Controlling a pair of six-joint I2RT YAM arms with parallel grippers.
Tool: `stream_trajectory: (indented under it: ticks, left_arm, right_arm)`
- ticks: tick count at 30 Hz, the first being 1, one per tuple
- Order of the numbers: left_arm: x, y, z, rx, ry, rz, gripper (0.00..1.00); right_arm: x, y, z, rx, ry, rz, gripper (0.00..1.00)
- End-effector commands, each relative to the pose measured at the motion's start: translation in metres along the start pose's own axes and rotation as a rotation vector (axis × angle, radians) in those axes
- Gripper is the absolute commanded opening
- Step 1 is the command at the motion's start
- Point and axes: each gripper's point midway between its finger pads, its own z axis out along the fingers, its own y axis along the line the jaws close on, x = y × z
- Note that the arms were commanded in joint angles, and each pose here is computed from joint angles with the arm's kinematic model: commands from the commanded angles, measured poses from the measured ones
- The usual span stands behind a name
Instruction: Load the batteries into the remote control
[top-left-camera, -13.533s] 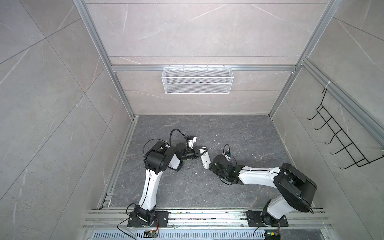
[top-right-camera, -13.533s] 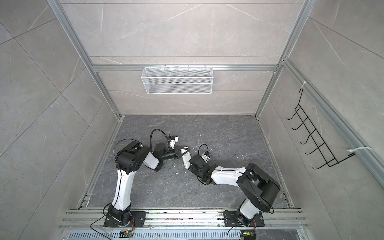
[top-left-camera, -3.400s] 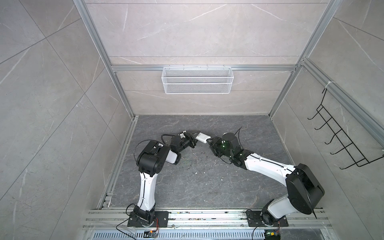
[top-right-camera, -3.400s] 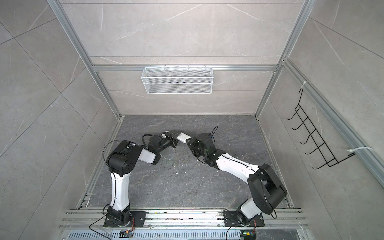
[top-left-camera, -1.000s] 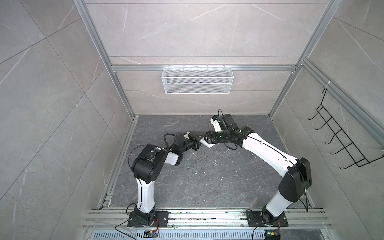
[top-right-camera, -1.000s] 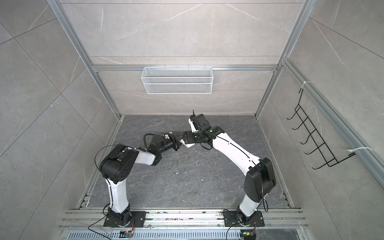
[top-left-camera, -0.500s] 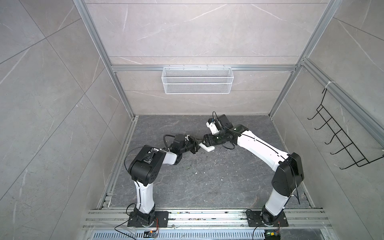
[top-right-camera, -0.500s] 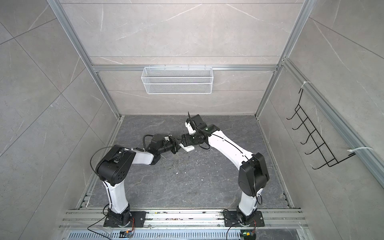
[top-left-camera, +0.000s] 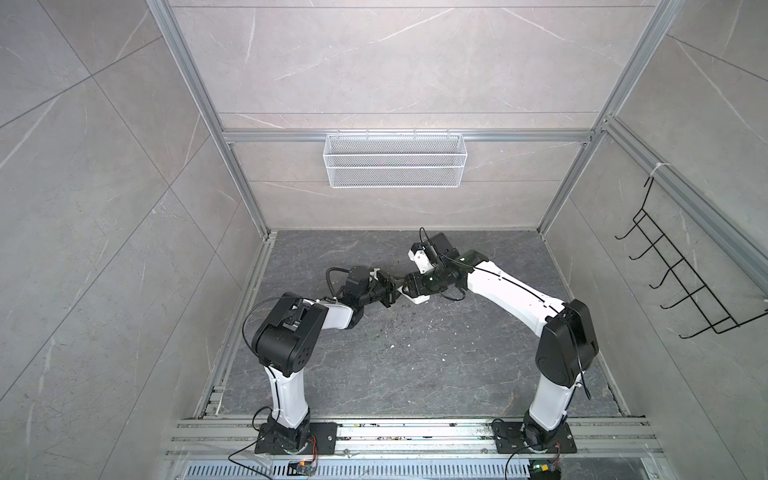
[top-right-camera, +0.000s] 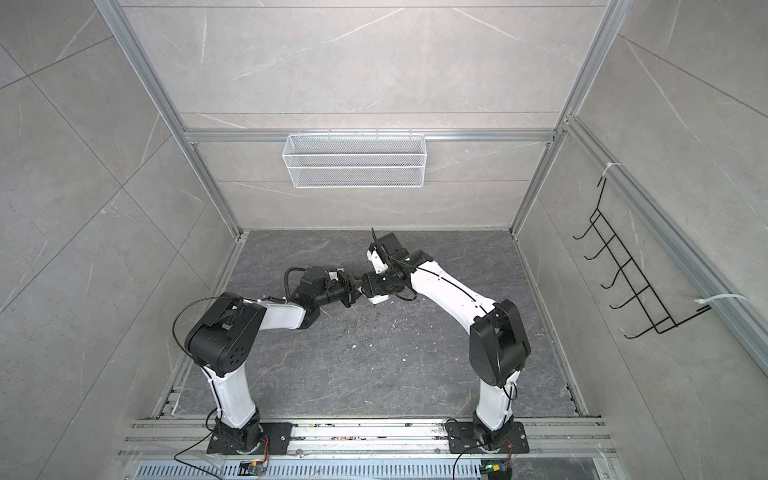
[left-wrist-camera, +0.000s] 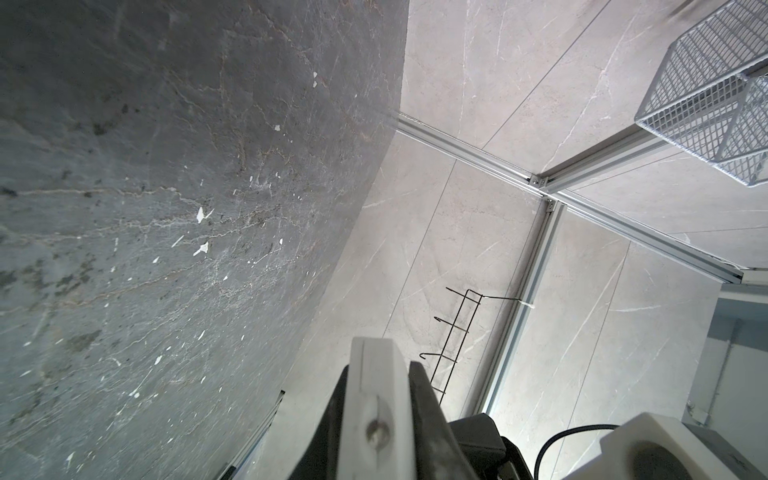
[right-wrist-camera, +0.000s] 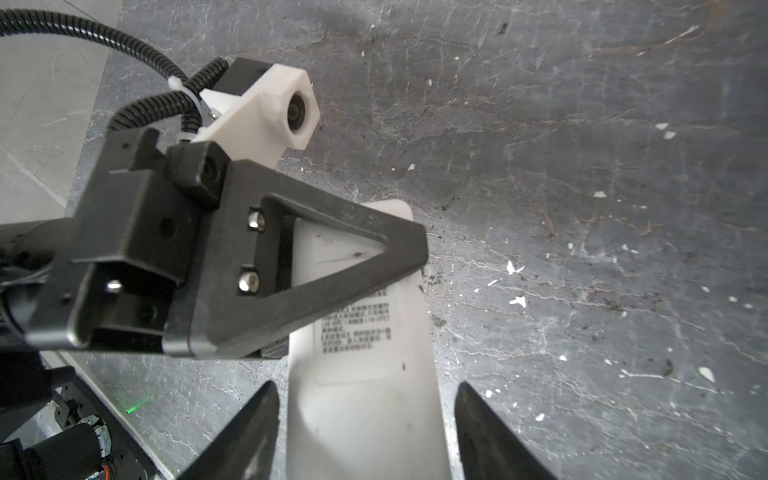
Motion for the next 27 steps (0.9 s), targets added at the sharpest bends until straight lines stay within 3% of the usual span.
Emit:
stream_trajectory:
  ticks: [1,20,27]
  left_arm:
    - [0.011,-0.036,-0.006,0.075,0.034,0.080,0.04]
    - [0.010,-0.039,-0.004,0.094,0.040,0.077,0.04]
    - [0.011,-0.037,-0.004,0.084,0.043,0.082,0.04]
  right_arm:
    - [-0.002,0.010,0.004,-0.032,0.001,-0.012,0.64]
    - [0.004,0.015,0.018,-0.062,0.024,-0.006,0.65]
    - [0.003,0.018,0.020,-0.076,0.020,-0.004,0.55]
